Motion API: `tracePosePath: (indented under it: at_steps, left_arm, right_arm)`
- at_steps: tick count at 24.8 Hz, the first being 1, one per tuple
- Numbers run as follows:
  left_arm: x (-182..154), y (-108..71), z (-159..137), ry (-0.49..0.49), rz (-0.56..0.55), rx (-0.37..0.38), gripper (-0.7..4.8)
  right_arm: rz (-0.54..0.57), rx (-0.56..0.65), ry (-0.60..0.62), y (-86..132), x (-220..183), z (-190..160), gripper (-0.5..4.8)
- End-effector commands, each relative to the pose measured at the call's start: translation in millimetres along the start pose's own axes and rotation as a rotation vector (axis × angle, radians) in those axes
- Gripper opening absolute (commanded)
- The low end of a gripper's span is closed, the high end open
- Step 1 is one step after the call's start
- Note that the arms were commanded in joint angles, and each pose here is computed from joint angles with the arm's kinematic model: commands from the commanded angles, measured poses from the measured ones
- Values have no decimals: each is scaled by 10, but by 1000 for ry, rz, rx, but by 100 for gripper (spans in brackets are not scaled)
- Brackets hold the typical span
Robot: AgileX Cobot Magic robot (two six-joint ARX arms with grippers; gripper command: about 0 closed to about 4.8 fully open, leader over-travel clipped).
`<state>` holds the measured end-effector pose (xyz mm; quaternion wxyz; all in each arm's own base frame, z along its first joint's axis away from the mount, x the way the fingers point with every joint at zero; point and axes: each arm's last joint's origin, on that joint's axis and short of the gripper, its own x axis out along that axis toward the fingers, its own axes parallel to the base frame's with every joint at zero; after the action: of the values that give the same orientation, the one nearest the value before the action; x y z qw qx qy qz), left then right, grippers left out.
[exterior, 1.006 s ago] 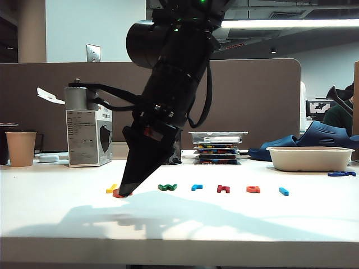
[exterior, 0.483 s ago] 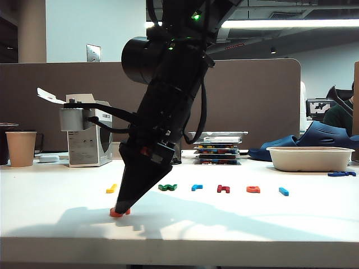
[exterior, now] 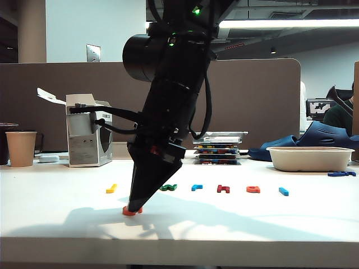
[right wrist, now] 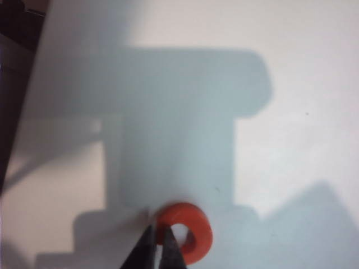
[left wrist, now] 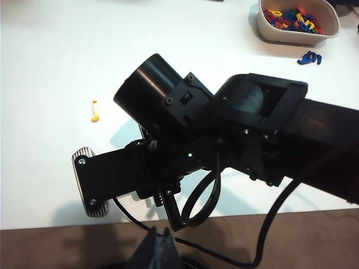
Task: Select the appropriate letters from the row of letter magnets placed on the table to arrange into the word "car".
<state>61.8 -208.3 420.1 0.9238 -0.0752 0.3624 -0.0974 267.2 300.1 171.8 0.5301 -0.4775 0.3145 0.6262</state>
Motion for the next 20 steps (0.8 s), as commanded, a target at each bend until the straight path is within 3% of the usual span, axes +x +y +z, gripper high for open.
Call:
tracePosePath:
  at_steps: [1,8,20]
  left_arm:
    - [-8,6,9,-5,-3,-4,-5]
    - [-8,6,8,-5,-2,-4,-6]
    - [-8,6,8,-5,-3,-4,-6]
  right_arm:
    - [15,-18,9,38,-13,21,-6]
    - [22,-208,64,168,-13,146,-6]
    - [-24,-193,80,117,-28,125,-6]
